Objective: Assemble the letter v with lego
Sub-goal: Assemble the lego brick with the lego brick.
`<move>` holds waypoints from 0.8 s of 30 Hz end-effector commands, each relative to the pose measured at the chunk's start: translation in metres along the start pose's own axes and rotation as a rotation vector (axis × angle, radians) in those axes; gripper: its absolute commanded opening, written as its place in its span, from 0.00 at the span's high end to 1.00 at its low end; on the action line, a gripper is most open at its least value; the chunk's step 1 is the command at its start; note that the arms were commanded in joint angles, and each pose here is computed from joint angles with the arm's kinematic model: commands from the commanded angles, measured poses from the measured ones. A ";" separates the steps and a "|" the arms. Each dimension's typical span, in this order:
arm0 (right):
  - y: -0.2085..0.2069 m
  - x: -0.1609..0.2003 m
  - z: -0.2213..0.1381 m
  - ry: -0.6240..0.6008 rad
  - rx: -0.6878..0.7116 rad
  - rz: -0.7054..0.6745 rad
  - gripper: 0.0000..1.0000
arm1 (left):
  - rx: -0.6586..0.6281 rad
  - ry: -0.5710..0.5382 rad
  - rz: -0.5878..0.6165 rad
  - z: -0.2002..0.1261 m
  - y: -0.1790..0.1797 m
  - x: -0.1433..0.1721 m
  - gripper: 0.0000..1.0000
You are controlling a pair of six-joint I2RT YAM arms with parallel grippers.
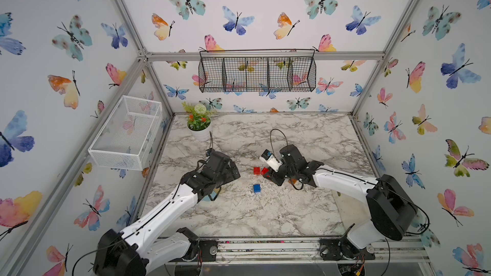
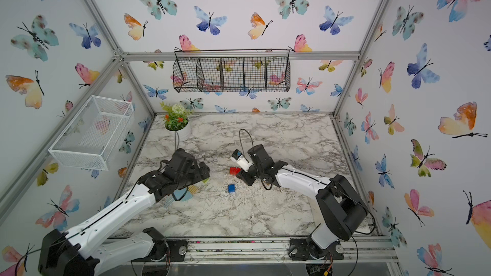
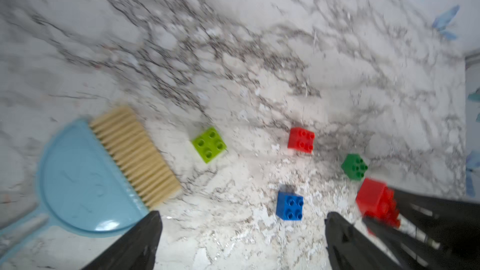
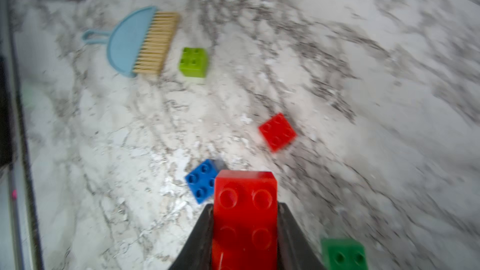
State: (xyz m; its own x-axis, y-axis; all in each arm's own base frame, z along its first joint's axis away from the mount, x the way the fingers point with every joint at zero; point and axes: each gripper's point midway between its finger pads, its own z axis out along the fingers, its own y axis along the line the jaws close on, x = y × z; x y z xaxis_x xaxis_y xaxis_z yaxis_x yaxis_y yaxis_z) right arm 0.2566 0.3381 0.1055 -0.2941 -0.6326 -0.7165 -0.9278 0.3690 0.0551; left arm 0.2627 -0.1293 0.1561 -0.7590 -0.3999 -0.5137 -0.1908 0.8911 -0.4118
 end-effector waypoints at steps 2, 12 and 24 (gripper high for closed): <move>0.029 0.003 0.008 0.019 -0.195 -0.291 0.99 | 0.009 -0.037 0.030 -0.023 0.028 -0.031 0.02; 0.046 0.025 0.037 0.201 -0.304 -0.502 0.99 | -0.096 0.000 0.114 -0.023 0.047 -0.065 0.02; 0.042 0.040 0.050 0.232 -0.296 -0.514 0.99 | -0.112 -0.061 0.087 -0.011 0.083 -0.073 0.02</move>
State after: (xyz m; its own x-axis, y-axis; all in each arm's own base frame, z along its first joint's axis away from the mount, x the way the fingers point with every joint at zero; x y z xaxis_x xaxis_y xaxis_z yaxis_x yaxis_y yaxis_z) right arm 0.2197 0.3704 0.0554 0.1897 -0.8033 -0.5646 -0.9796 -0.1932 -0.0543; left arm 0.2903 -0.0220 0.1605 -0.7540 -0.3535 -0.5536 -0.2430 0.9332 -0.2649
